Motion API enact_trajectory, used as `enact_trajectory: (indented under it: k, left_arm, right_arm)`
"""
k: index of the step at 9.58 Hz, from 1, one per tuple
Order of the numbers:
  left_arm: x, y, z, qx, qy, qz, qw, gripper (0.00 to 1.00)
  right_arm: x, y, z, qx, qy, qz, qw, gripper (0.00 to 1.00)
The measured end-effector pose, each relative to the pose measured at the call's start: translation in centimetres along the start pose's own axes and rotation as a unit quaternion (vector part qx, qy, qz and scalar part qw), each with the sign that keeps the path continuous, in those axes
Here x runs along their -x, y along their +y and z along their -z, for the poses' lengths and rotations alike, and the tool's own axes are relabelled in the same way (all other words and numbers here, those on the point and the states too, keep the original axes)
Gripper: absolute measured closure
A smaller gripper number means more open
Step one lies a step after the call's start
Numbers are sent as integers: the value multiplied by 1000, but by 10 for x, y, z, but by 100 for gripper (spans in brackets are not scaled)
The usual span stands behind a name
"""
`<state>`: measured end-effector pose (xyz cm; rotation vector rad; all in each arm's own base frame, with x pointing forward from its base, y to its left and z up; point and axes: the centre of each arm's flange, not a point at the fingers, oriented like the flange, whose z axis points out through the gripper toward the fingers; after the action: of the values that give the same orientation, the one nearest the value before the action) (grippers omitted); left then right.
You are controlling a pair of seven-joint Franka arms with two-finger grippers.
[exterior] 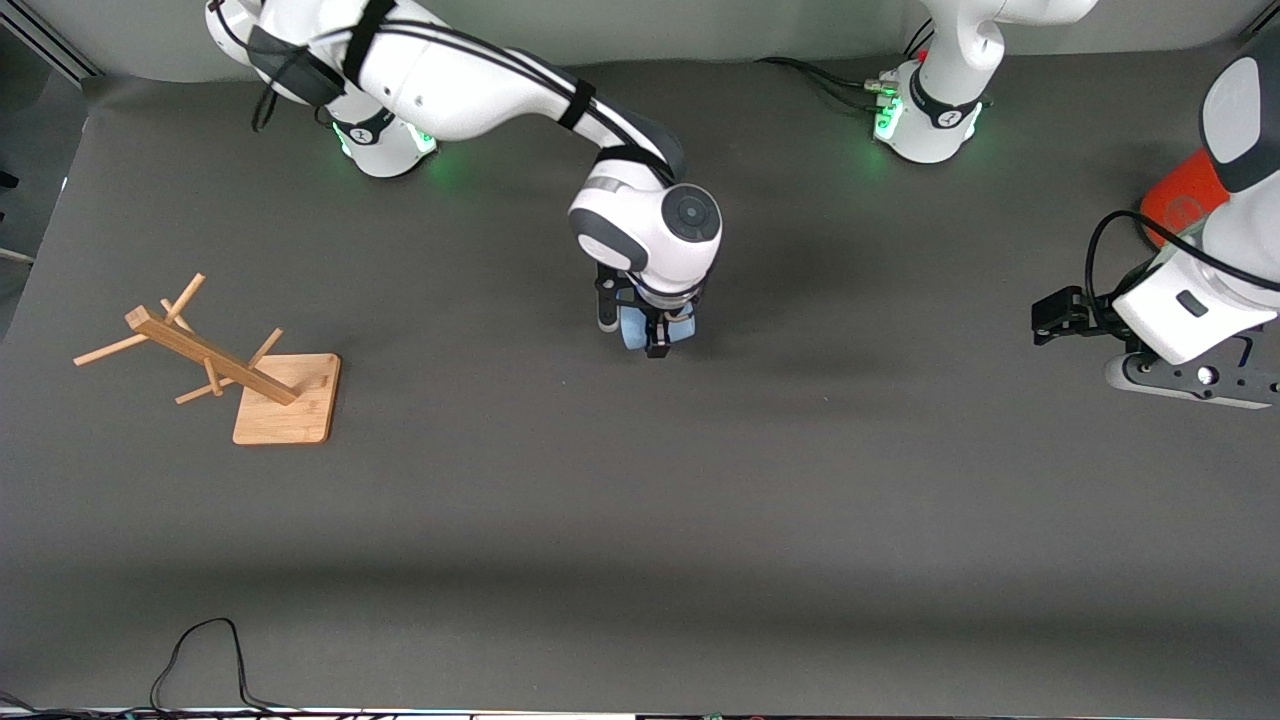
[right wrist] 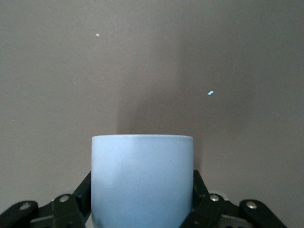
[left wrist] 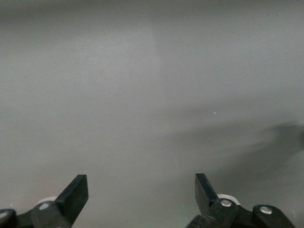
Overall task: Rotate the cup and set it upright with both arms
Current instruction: 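Carry the light blue cup to the table middle with the right gripper, then lower the cup onto its side and open the right gripper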
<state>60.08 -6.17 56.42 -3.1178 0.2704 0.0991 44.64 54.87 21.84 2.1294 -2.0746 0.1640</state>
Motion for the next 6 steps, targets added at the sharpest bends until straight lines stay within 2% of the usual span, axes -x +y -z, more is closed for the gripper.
enact_trajectory:
  k: [3,6]
  left_arm:
    - [0,0,0,0,0,0,1000,0]
    - [0,0,0,0,0,0,1000,0]
  right_arm:
    - [20,6,-33,-6,13,-1,1000,19]
    - [26,5,-35,-13,9,-3,1000,19]
